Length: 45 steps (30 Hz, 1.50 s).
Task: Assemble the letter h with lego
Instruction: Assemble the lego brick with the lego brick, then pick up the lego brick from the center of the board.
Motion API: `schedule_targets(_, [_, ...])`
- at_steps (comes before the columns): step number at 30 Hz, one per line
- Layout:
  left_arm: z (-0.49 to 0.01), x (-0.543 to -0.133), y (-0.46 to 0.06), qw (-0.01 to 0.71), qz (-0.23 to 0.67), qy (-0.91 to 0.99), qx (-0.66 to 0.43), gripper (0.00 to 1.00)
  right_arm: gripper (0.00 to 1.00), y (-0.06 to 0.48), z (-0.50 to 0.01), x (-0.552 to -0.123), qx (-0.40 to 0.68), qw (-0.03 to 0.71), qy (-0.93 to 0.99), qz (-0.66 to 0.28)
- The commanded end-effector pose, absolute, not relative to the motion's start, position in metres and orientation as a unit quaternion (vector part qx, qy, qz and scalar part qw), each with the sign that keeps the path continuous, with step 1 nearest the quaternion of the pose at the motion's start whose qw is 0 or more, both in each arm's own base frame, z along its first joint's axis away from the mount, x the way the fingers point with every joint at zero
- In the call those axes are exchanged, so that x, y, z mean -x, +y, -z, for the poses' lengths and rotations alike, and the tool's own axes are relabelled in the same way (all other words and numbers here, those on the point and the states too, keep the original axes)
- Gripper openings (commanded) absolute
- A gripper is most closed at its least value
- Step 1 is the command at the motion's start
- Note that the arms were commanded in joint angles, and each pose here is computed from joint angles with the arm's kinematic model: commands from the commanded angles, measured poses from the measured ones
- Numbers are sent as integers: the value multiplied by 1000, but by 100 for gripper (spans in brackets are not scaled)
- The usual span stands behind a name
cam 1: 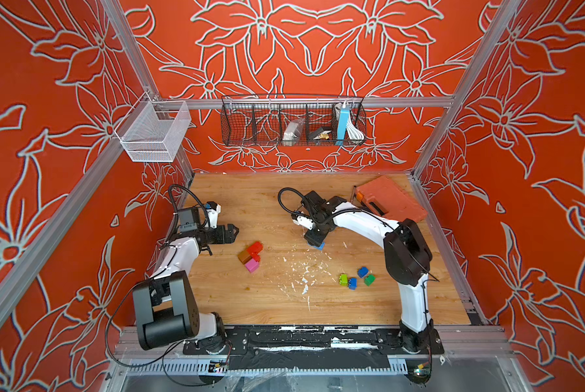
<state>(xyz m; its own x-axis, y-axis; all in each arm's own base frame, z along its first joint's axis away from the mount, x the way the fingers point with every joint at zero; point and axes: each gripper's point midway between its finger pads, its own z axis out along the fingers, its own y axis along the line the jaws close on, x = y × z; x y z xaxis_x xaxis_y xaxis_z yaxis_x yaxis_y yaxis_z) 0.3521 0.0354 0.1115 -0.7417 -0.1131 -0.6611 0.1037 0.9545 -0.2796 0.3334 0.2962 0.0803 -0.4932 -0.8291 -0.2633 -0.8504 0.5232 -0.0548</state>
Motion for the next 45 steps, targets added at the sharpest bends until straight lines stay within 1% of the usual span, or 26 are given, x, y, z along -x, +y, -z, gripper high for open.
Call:
schedule_targets(1, [-113,-350,34,356,160,921,0,99,64,285,-121,-324,452,164,874,-62])
schedule_targets(3, [-114,-350,32,358,161,920,-3,99,65,271,-125,-312,440,160,881,-60])
schedule_targets(5, [-115,-349,31,359,164,919,-6,99,65,245,-124,-298,401,153,902,-34])
schedule_targets(6, [-114,-349,32,359,162,919,-5,99,65,231,-122,-294,370,152,917,-13])
schedule_targets(7, [-114,-350,32,357,163,920,-3,99,64,212,-119,-290,312,154,937,15])
schedule_targets(8, [-114,-350,33,357,162,920,-2,99,61,196,-116,-282,250,151,956,30])
schedule_targets(10, [-115,-349,32,361,162,918,-6,99,55,189,-104,-253,176,120,977,0])
schedule_targets(12, [-115,-349,30,361,165,918,-9,99,52,189,-91,-224,126,94,987,-31])
schedule_targets(15, [-115,-351,30,359,168,918,-9,99,51,184,-80,-196,88,71,993,-43])
schedule_targets(18, [-116,-350,28,362,172,916,-15,98,51,176,-72,-185,74,57,995,-35])
schedule_targets(22, [-118,-348,25,366,175,914,-22,97,49,180,-56,-174,77,29,996,-41])
schedule_targets(30, [-125,-340,19,386,174,905,-46,97,44,199,-42,-183,99,30,994,-30])
schedule_targets(37, [-135,-336,8,398,197,894,-66,96,35,205,-31,-188,118,25,993,-9])
schedule_targets(39, [-139,-335,2,402,208,889,-76,95,29,204,-29,-188,122,23,992,-4])
schedule_targets(41, [-143,-334,-6,405,220,883,-89,95,26,205,-28,-188,124,26,992,-5])
schedule_targets(43, [-148,-331,-21,403,231,878,-115,94,22,211,-32,-191,123,37,991,-22])
schedule_targets(45, [-156,-325,-42,405,256,865,-152,94,20,226,-40,-193,125,47,989,-63])
